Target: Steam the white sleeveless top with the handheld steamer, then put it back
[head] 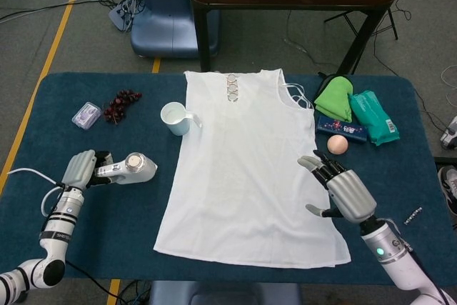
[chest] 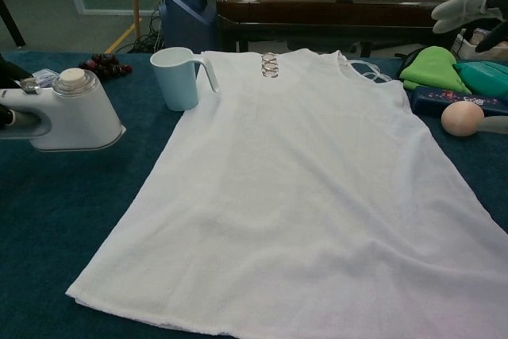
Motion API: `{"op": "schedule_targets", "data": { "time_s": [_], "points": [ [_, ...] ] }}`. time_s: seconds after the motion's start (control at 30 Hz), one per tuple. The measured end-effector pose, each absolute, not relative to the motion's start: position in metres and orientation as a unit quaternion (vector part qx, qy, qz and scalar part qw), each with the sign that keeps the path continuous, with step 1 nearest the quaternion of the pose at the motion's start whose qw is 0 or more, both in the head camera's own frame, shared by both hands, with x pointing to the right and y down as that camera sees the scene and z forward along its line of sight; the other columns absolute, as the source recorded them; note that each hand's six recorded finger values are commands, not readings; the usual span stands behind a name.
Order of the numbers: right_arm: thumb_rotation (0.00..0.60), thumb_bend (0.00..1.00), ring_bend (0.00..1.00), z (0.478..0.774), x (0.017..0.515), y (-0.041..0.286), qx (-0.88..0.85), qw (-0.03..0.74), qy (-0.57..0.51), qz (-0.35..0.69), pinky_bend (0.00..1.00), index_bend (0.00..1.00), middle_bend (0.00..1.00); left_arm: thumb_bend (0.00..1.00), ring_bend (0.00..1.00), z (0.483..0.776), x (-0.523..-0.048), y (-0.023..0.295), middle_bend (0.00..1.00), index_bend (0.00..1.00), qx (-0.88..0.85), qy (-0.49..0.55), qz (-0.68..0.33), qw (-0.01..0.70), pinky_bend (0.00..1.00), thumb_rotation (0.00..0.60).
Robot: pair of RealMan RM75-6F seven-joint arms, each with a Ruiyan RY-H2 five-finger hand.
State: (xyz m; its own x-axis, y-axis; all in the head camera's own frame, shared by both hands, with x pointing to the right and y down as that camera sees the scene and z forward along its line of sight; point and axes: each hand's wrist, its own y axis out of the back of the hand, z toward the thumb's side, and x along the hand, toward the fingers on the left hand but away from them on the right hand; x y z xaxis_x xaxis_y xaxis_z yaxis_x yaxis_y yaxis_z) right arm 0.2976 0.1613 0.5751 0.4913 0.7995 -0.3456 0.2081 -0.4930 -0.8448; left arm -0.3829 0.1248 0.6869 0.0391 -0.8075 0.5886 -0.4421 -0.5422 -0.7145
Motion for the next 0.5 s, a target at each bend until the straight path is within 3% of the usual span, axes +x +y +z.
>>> {"op": "schedule_targets", "data": {
  "time_s": [0.37,0.5],
  "points": [
    [0.600,0.08,0.07,0.555,0.320,0.153,-0.749,0.394,-0.350,0.401,0.22,0.12,0.16,0.23,0.68,0.725,-0.386,0.126,0.80,0.73,-0.692,0.432,-0.548,0.185,0.74,0.600],
    [0.600,0.08,0.07,0.553,0.323,0.152,-0.747,0.392,-0.355,0.402,0.22,0.12,0.17,0.23,0.63,0.733,-0.386,0.129,0.73,0.64,-0.692,0.423,-0.553,0.190,0.72,0.600]
  ]
}}
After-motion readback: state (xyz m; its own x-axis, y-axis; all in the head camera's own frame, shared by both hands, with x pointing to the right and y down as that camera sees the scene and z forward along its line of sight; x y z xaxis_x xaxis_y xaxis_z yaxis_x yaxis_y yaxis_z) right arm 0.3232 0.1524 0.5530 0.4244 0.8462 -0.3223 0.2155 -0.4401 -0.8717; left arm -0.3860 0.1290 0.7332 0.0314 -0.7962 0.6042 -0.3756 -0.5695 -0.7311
